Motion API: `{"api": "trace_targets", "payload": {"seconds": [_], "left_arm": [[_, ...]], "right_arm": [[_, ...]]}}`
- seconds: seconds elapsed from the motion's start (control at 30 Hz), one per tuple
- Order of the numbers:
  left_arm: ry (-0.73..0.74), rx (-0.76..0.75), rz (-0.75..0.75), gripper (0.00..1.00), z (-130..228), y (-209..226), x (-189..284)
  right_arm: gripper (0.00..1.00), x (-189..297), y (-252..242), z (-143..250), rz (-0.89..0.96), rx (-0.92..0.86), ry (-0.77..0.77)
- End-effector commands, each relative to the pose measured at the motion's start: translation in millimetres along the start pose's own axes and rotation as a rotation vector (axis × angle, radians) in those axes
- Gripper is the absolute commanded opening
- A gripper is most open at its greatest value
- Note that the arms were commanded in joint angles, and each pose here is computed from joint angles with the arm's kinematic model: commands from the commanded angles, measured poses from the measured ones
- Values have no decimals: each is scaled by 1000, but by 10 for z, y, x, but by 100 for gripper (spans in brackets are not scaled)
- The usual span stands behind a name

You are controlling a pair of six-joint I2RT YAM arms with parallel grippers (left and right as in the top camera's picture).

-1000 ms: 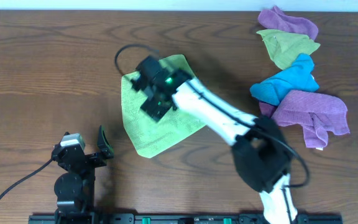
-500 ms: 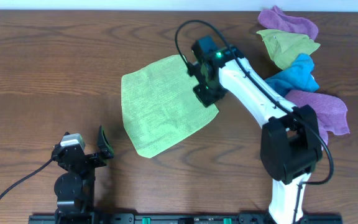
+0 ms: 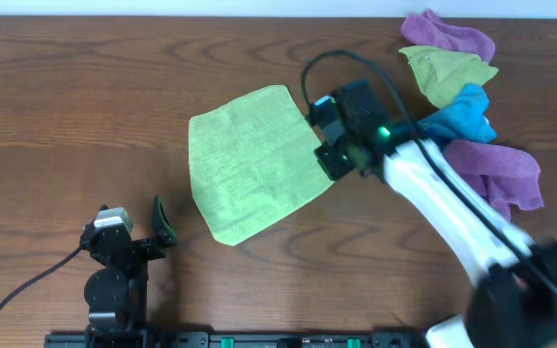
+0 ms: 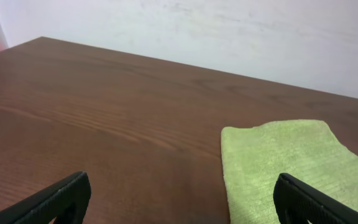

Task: Fold the cloth

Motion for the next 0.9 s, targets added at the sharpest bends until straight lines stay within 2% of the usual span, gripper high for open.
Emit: {"api": "trace_targets", "payload": {"seconds": [0.0,0.2,0.43,0.6,0.87], "left_arm": [[38,-22,-4,96,133,-10,-30],[37,-22,-4,96,132,-10,-30],[38,-22,-4,95,133,-10,-30],[37,-22,-4,95,132,-10,-30],[37,-22,-4,95,132,-10,-30]], "right_arm": [[2,-45,-7,167,-14,-19,0],[2,-365,-56,391,-8,-53,91],[2,-676,-92,390,-4,-56,102],[2,-856,-209,347,66,-61,74],[2,-976,-353,370,114,-84,85]]}}
Point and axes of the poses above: each gripper's point midway between its finger pads, its own x axis back along the fingers, its own y axis along the line the jaws close on, z = x × y, the point moved 8 cm from there along x, back along the fingers, and after that the axes turned 15 degrees about -x, right-handed, at the moved point
